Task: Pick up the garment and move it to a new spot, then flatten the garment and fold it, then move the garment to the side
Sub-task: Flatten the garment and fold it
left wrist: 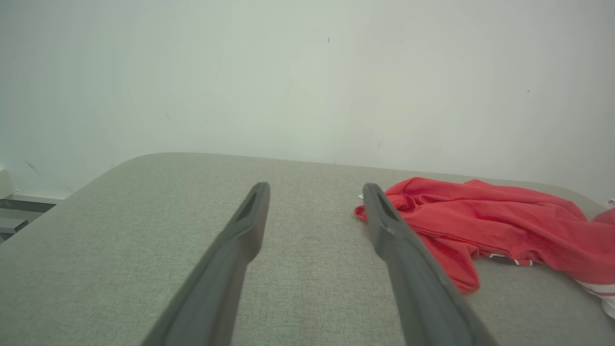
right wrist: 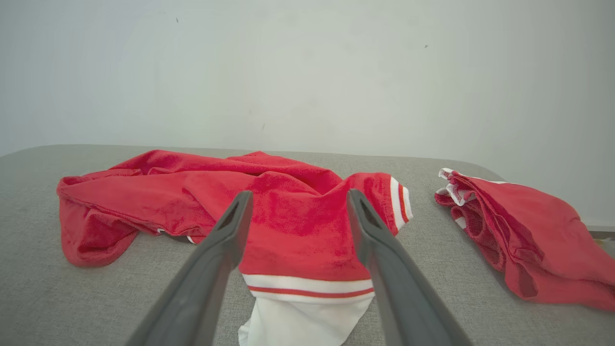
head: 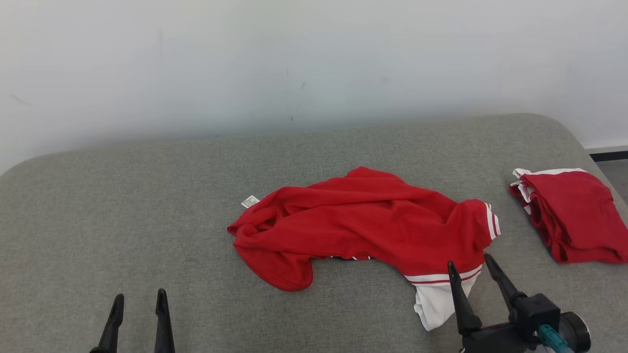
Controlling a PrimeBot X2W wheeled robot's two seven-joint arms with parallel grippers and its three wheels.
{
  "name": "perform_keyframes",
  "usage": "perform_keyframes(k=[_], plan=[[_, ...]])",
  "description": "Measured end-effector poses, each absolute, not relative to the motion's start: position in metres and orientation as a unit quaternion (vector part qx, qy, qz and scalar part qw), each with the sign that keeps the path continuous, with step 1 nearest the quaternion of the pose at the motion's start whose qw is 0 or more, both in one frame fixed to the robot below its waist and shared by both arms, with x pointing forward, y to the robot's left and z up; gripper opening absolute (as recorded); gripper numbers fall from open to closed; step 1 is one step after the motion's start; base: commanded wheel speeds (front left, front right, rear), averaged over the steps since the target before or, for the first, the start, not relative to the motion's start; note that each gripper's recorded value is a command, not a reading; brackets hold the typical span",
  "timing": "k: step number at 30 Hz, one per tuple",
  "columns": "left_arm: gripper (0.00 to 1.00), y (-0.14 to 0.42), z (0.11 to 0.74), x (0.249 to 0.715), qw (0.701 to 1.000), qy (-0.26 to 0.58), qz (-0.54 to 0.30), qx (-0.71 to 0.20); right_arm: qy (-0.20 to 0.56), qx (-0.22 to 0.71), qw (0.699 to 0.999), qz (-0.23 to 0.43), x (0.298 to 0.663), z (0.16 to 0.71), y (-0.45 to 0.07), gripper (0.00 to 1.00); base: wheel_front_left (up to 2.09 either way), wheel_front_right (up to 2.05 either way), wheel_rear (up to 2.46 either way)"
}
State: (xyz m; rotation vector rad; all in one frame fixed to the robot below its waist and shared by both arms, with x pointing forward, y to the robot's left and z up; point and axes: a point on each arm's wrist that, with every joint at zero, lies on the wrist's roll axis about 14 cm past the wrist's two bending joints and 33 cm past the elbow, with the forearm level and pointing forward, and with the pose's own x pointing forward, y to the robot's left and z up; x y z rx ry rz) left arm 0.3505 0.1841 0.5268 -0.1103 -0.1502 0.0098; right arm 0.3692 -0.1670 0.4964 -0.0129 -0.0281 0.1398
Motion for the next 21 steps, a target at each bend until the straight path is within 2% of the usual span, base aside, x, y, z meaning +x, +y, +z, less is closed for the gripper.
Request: perform_keyframes(k=[7,21], plan=[[1.0,0.181,0.526,0.349,0.996,-0.073,0.003,-0.055,-0.005,0.012,0.997,0.071,0.354,0.488,-0.161,1.0,0.0,0.0,0.0],[1.0,0.17,0.513,0.351,0.997,-0.052,-0.02,-0.055,-0.011,0.022,0.998,0.063,0.352,0.495,-0.164,1.0,0.0,0.0,0.0]])
